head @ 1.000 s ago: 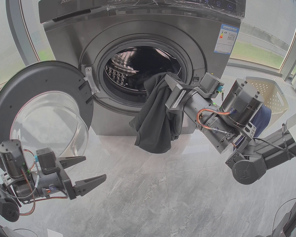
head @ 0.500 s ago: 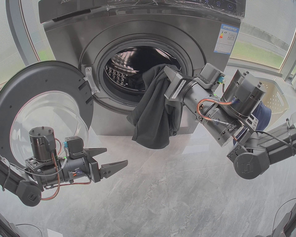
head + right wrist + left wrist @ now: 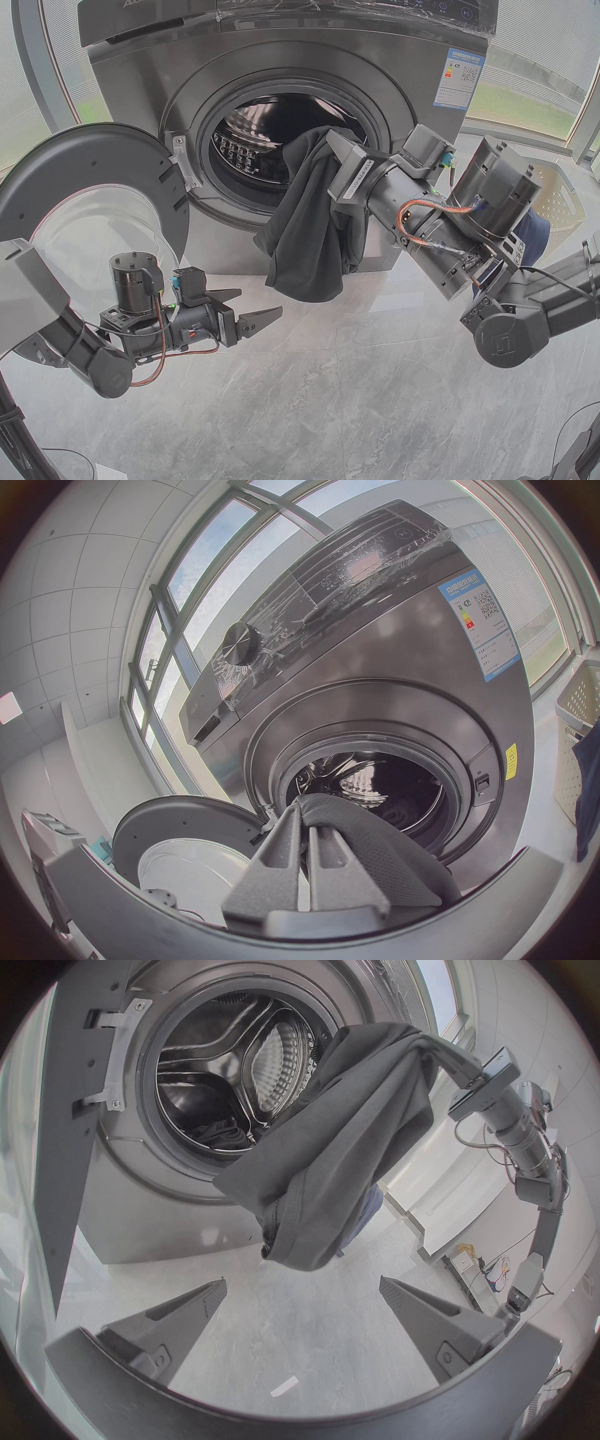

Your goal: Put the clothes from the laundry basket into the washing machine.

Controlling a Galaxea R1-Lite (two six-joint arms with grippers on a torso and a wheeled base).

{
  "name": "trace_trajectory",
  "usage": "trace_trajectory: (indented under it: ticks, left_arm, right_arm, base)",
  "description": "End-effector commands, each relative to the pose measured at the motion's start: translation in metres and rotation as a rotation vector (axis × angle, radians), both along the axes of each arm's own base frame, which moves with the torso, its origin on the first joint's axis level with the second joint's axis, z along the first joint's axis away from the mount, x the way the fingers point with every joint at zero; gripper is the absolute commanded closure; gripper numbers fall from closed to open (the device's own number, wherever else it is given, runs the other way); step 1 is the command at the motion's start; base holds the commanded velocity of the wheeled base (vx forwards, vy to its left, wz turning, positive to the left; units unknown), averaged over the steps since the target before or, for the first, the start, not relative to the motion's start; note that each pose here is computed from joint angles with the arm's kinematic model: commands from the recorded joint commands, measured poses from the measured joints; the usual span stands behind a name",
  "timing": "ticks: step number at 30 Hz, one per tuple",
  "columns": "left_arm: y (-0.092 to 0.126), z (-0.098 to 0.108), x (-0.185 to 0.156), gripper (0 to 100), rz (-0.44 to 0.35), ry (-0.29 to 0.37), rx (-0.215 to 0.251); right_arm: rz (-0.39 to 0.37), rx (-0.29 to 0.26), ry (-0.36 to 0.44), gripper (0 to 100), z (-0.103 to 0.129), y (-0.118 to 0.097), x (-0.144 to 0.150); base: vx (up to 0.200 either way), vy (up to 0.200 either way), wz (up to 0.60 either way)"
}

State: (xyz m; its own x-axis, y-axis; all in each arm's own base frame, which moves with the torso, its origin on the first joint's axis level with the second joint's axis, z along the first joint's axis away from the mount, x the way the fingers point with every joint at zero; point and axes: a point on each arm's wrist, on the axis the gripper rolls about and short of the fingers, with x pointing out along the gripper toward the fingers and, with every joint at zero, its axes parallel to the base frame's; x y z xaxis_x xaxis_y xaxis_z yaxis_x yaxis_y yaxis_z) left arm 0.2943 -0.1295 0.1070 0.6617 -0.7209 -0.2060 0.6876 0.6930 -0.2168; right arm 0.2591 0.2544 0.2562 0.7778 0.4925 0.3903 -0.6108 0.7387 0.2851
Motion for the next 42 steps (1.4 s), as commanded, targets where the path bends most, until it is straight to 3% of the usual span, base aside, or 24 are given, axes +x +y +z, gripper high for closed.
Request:
trace_trajectory:
  ticks: [1,5,12,15,22,23,32,42]
  left_arm:
    - [-0.009,-0.021,0.022,0,0.000,0.012,0.002]
    - [-0.014,-0.027,0.032,0,-0.003,0.010,-0.001]
    - [-0.026,-0.028,0.047,0,-0.016,-0.060,-0.034]
    - [-0.035,-0.027,0.047,0,-0.036,-0.098,-0.052]
    - [-0.046,-0.022,0.039,0,-0.069,-0.109,-0.077]
    - [-0.047,-0.022,0.038,100,-0.073,-0.105,-0.079]
    - [-0.055,-0.021,0.024,100,-0.104,-0.078,-0.107]
    - [-0.047,0.007,-0.005,100,-0.124,-0.116,-0.144]
  right_arm:
    - [0.019,0.009,-0.007,100,0.004,0.001,-0.009]
    - [0.030,0.013,-0.011,100,0.005,0.003,-0.012]
    - [0.036,0.013,-0.006,100,0.004,0.004,-0.014]
    - [0.036,0.007,0.000,100,0.001,0.004,-0.014]
    - [0.034,0.000,0.006,100,-0.002,0.003,-0.015]
    - [0.034,0.000,0.006,100,-0.002,0.003,-0.015]
    - [0.021,0.000,0.006,100,-0.002,0.000,-0.011]
    - [0.019,0.001,0.005,100,-0.002,-0.001,-0.010]
  base:
    - [0.000,0.000,0.00]
    - [0.000,0.000,0.00]
    - [0.000,0.000,0.00]
    - [0.000,0.000,0.00]
    - [0.000,0.000,0.00]
    - [0.000,0.000,0.00]
    - [0.000,0.000,0.00]
    - [0.000,0.000,0.00]
